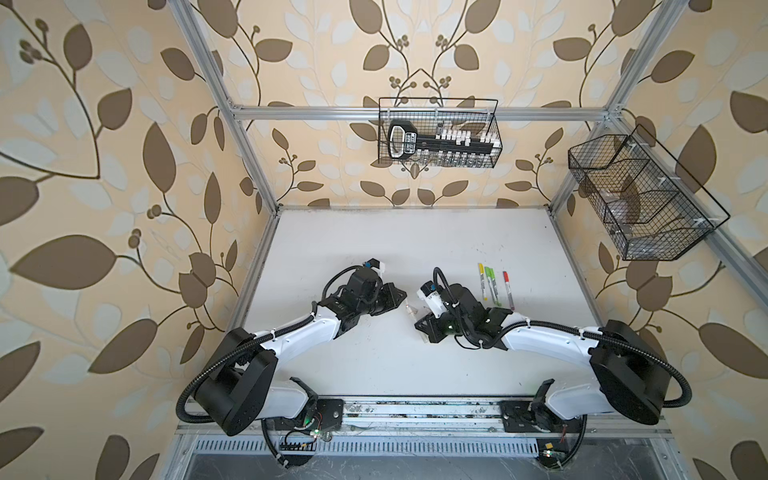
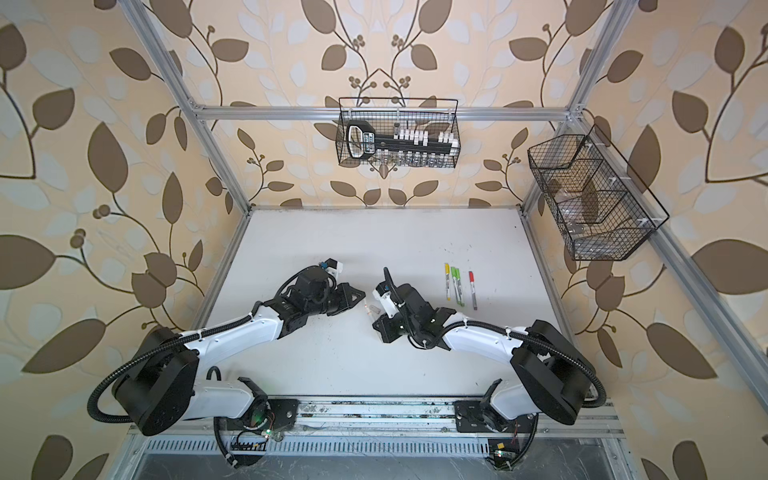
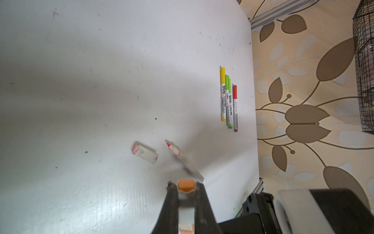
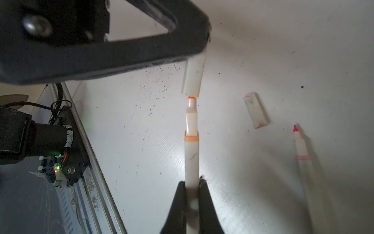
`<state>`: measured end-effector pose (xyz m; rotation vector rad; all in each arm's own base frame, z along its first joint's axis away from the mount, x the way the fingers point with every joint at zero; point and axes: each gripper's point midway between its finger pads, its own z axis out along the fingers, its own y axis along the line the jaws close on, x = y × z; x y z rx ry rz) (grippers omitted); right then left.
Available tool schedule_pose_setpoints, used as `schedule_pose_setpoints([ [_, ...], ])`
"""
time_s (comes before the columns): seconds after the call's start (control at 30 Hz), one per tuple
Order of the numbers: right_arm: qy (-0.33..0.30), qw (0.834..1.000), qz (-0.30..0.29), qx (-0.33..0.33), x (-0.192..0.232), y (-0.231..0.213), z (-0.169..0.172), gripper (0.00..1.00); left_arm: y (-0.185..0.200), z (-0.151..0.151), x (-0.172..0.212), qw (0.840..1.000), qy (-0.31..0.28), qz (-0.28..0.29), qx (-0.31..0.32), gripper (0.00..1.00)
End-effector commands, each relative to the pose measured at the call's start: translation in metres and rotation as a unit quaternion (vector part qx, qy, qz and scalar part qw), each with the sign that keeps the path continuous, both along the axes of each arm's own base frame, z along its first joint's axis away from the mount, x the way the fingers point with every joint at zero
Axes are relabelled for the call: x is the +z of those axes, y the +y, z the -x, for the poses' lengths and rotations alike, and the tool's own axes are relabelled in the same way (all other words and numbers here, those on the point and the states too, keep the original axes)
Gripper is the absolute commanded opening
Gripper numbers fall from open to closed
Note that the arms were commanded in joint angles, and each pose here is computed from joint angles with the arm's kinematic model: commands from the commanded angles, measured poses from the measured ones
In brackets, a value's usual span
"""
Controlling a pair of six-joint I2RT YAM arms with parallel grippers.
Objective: Insert the pens into the pen caps
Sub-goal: 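Lower the white cap onto the orange marker tip held by the right gripper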
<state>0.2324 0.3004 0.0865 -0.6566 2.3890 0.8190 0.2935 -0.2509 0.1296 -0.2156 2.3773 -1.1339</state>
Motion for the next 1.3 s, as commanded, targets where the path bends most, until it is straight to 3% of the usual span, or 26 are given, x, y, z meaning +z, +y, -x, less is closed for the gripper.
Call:
schedule_pose_setpoints([
  [0.0, -0.015, 1.000, -0.009, 0.009, 0.010, 0.009, -0.006, 0.00, -0.007, -0.001, 0.010, 1.000, -0.014, 0.019, -0.015, 0.01],
  [0.23, -0.022, 1.000, -0.012, 0.003, 0.015, 0.007, -0.012, 0.00, -0.012, 0.009, 0.002, 0.999, -0.004, 0.012, -0.048, 0.01],
  [1.27, -0.089, 0.993, 0.012, -0.073, 0.038, -0.002, -0.045, 0.00, -0.024, 0.021, -0.007, 0.998, 0.027, -0.034, -0.055, 0.00],
])
